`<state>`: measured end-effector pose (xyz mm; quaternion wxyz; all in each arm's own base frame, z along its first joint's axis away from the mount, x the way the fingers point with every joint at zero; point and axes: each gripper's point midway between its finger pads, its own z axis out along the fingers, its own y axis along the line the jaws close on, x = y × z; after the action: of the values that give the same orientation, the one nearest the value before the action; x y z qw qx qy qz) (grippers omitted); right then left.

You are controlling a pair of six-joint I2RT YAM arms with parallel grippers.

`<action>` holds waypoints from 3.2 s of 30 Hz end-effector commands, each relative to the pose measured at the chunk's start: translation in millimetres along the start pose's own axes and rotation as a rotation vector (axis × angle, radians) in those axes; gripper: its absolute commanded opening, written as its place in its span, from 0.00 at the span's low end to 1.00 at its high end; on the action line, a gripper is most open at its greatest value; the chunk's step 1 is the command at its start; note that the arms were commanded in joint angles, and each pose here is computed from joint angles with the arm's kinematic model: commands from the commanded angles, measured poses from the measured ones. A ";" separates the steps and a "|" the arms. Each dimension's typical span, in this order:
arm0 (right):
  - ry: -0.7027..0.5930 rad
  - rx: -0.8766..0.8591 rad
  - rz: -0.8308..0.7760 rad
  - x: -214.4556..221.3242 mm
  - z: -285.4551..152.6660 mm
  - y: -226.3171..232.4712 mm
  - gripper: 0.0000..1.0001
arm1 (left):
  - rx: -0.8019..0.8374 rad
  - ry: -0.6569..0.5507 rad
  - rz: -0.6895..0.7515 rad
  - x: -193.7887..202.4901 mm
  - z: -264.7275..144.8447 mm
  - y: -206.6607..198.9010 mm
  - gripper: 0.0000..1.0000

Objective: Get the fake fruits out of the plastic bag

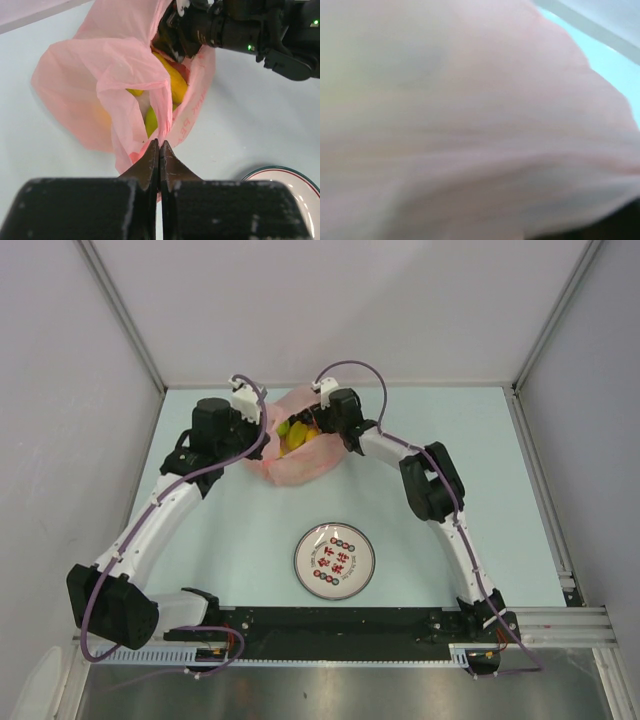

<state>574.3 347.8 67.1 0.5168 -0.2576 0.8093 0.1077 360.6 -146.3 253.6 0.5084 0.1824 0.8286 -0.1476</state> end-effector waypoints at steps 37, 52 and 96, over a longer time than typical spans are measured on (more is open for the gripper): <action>-0.068 -0.194 -0.231 -73.2 -79.1 40.8 0.64 | 0.080 -0.136 0.069 -47.5 19.3 -7.7 0.00; 0.000 0.055 -0.379 -47.6 -43.0 3.7 0.55 | 0.087 -0.109 0.032 -32.8 22.8 -9.5 0.00; -0.392 0.294 0.256 -191.2 -278.5 -227.5 0.00 | 0.437 -0.440 0.214 -234.3 65.8 -90.9 0.00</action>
<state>592.7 108.1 384.3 0.6892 -0.0564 0.7143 0.1078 517.0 -278.4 433.3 0.6562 0.2828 0.6428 -0.2760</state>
